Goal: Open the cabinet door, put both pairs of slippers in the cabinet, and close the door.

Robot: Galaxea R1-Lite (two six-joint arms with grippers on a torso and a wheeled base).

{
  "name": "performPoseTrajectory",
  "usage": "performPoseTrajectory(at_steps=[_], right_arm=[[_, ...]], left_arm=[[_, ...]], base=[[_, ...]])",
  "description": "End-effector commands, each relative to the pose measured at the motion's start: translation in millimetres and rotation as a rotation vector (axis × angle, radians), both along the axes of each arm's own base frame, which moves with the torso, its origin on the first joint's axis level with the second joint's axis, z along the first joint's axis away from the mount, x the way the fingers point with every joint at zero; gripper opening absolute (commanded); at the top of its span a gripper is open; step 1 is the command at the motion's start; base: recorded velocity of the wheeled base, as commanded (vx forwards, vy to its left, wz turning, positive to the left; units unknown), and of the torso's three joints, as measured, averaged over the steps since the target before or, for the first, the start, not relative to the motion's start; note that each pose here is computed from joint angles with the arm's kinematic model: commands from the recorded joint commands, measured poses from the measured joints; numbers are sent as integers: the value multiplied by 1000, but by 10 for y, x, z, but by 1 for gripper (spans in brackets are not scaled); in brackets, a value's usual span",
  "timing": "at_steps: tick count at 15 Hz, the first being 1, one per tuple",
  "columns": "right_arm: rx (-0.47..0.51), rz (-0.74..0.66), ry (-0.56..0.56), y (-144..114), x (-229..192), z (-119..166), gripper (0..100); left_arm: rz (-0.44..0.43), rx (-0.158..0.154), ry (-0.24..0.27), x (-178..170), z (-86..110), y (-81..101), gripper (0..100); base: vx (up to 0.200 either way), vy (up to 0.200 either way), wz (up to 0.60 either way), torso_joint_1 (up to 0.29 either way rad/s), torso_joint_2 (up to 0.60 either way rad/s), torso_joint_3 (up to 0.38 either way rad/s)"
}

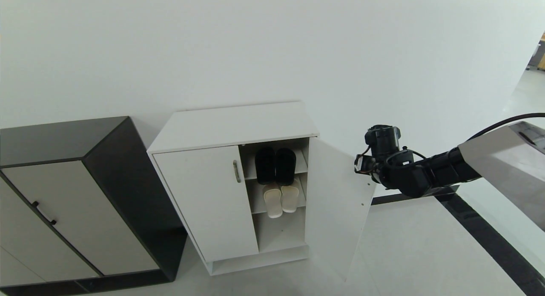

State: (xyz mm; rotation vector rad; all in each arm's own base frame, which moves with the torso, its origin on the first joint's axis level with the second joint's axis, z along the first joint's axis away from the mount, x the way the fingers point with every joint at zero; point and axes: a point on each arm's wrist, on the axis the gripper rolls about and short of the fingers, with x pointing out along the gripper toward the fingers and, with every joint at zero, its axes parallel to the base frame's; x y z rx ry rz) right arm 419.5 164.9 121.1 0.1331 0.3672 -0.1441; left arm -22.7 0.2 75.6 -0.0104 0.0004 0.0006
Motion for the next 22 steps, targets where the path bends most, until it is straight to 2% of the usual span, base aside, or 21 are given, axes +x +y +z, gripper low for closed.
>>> performPoseTrajectory(at_steps=[1,3,6,13,16,18,20,22], right_arm=[[5,-7,-11,-25,34,-10,0],[14,-13,-39,-50,64,1,0],[7,-8,-15,-50,97,-117,0],[-3,22,20,13,5,-141,0],[2,84,24,211,-204,-76,0],[3,160,32,435,-451,-30,0],[44,258,48,681,-728,13,0],[48,323,60,823,-934,26,0]], left_arm=[[1,0,0,0,0,0,0],[1,0,0,0,0,0,0],[1,0,0,0,0,0,0],[1,0,0,0,0,0,0],[1,0,0,0,0,0,0],[1,0,0,0,0,0,0],[1,0,0,0,0,0,0],[1,0,0,0,0,0,0]], base=[[0,0,0,0,0,0],[0,0,0,0,0,0],[0,0,0,0,0,0],[0,0,0,0,0,0],[0,0,0,0,0,0],[0,0,0,0,0,0],[0,0,0,0,0,0],[0,0,0,0,0,0]])
